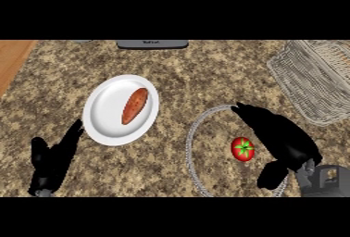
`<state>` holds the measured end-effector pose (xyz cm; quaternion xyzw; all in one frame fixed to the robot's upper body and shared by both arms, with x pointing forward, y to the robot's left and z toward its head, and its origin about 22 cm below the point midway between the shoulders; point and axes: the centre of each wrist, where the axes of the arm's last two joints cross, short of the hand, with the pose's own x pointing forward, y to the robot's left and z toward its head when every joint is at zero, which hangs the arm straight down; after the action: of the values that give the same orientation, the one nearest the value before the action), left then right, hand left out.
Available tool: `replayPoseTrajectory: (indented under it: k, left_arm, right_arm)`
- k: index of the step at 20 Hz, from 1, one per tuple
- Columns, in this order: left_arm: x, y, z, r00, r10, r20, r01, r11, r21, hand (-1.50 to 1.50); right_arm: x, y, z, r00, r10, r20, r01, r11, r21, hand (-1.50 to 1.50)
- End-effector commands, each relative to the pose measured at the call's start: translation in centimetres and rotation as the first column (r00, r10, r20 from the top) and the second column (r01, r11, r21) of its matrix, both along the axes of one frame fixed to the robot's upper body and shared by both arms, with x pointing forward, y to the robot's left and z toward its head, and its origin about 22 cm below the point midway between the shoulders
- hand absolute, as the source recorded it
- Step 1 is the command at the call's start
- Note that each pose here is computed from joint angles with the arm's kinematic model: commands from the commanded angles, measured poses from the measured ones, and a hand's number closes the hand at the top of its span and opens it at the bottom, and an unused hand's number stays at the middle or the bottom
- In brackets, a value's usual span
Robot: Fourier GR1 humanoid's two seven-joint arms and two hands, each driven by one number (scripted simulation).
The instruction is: Pick the tomato from the placemat and place it in the basket
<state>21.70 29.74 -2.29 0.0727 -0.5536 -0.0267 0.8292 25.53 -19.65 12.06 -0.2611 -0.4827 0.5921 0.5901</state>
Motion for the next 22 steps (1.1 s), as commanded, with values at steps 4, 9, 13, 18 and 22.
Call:
replayPoseTrajectory:
  k: [4,9,13,18,22]
  left_arm:
    - [-2.1,-0.9,-2.7,0.988,0.024,-0.151,-0.025,1.0,-0.001,0.0]
    - [-2.0,0.0,-2.3,0.989,0.027,-0.145,-0.028,1.0,-0.004,0.0]
    - [-1.9,0.8,-2.6,0.988,0.023,-0.155,-0.026,1.0,-0.013,0.0]
    - [-1.1,-1.3,-3.3,0.989,0.034,-0.146,-0.036,0.999,-0.013,0.0]
    - [-2.3,-1.4,-2.7,0.986,0.031,-0.167,-0.032,0.999,-0.004,0.0]
  right_arm:
    - [0.4,0.3,-2.6,0.999,0.005,-0.045,-0.008,0.997,-0.071,-1.5]
    - [1.4,0.5,-4.1,0.996,-0.025,-0.088,0.015,0.993,-0.12,-1.5]
    - [0.7,1.7,-5.7,0.996,-0.027,-0.087,0.018,0.995,-0.099,-1.5]
    - [1.0,0.9,-6.7,0.997,0.003,-0.077,-0.011,0.995,-0.103,-1.5]
    - [1.1,0.4,-7.8,0.998,-0.01,-0.067,0.004,0.997,-0.081,-1.5]
